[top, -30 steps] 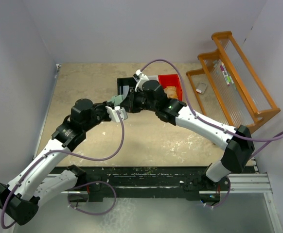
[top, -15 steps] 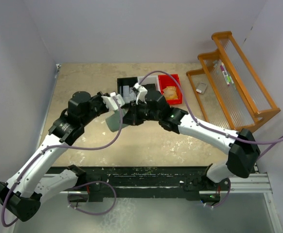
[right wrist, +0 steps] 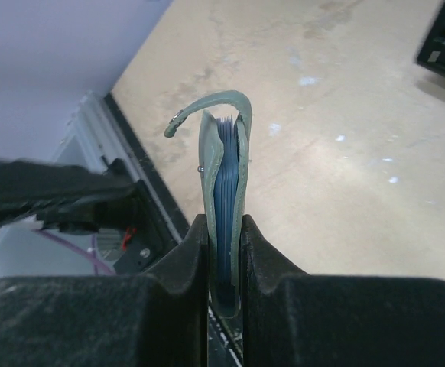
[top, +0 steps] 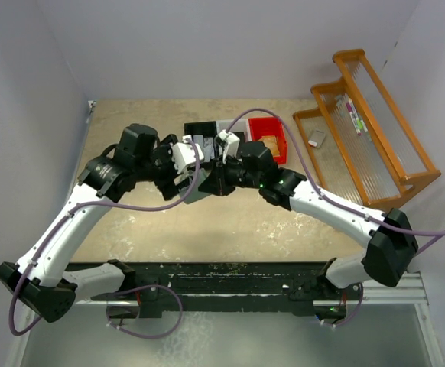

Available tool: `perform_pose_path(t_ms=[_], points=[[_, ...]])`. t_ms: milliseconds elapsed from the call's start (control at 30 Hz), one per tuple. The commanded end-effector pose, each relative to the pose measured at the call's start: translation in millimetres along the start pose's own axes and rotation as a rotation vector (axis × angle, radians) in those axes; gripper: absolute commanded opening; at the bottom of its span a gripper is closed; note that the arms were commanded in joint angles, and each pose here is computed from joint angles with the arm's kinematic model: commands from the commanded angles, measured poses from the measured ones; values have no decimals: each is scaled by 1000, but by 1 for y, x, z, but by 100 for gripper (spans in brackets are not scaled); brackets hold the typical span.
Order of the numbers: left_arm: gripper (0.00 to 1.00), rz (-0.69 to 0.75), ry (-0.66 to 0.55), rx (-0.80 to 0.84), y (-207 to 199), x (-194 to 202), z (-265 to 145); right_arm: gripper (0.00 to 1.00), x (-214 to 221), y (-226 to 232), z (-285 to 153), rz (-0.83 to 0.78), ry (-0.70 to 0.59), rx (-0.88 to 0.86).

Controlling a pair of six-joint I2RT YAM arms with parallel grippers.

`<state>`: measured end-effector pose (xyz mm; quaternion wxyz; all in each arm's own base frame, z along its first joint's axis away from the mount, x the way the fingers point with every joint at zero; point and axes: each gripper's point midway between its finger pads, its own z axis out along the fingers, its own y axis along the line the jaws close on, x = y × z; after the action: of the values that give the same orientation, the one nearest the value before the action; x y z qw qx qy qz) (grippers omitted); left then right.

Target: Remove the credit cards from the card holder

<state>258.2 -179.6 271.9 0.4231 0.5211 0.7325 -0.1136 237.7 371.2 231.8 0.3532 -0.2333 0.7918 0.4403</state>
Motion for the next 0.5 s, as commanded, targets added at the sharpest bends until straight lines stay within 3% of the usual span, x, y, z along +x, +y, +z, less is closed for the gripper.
perform_pose_path(t_ms=[0, 233, 467], points=[[93, -1, -24, 55, -12, -9, -16, 0, -31, -12, -6, -49, -43, 93], [91, -66, -9, 78, -18, 5, 8, 0, -35, -3, -2, -42, -32, 58], [71, -2, 27, -80, 14, 17, 20, 0, -27, 12, -7, -97, -8, -39]])
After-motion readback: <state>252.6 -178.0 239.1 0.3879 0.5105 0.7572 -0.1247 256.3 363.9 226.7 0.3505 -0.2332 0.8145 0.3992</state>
